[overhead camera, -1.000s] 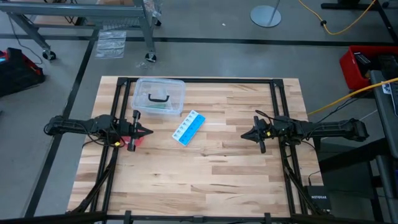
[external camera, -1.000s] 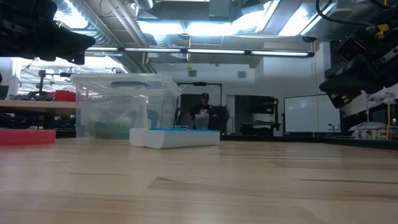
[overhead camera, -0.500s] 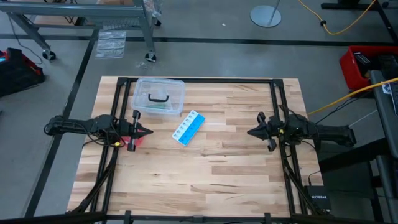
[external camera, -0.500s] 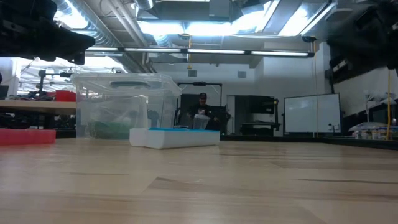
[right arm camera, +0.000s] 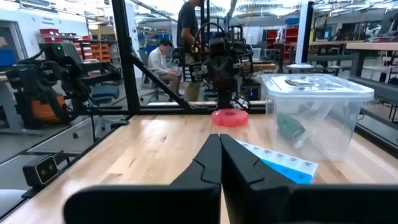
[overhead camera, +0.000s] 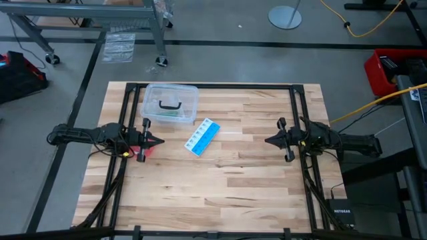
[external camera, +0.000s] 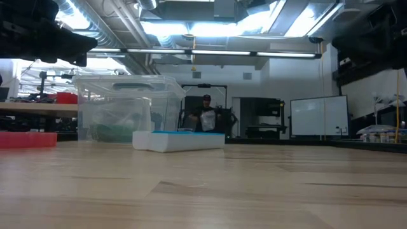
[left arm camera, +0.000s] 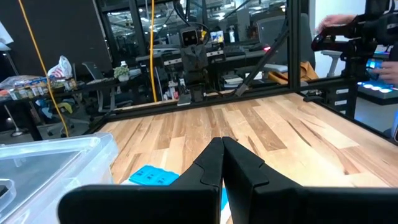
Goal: Roll bandage
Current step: Return to Home Position
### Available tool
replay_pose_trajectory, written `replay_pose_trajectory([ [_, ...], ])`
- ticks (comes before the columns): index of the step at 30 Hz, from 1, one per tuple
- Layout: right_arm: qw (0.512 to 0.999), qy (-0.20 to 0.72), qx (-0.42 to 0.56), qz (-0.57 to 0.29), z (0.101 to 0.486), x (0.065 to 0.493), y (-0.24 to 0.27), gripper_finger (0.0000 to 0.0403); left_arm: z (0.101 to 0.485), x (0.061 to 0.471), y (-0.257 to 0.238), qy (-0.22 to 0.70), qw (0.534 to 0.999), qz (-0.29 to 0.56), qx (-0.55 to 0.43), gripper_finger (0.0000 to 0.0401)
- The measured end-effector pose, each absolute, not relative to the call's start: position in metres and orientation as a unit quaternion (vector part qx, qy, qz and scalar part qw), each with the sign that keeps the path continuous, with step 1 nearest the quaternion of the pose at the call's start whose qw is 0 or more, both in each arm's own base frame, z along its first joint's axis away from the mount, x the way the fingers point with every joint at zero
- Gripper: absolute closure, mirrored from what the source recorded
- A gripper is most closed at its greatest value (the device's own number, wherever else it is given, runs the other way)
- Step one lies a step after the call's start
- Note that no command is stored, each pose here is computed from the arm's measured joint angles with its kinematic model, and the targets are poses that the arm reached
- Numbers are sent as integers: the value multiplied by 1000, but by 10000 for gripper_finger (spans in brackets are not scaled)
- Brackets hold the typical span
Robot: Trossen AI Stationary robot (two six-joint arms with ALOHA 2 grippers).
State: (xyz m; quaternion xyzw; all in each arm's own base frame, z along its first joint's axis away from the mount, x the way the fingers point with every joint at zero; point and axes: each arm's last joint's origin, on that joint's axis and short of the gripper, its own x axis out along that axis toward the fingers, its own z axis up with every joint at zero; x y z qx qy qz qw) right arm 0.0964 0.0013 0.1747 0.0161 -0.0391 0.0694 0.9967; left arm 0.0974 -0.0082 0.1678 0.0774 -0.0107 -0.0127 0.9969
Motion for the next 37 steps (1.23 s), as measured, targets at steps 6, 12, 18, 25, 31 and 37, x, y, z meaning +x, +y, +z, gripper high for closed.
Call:
replay_pose_trajectory([
  [6,997,-30,17,68,173,96,1,402,168,97,-8,-11,997,-13,77,401],
  [12,997,-30,17,69,174,96,1,402,168,97,-8,-11,997,-13,77,401],
  [18,997,-30,17,69,174,96,1,402,168,97,-8,-11,997,-13,77,401],
  [25,997,-30,17,69,174,96,1,402,168,97,-8,-11,997,-13,77,401],
  [31,997,-30,16,69,174,96,1,402,168,97,-8,-11,997,-13,77,401],
  [37,997,-30,16,69,174,96,1,402,168,97,-8,-11,997,-13,77,401],
])
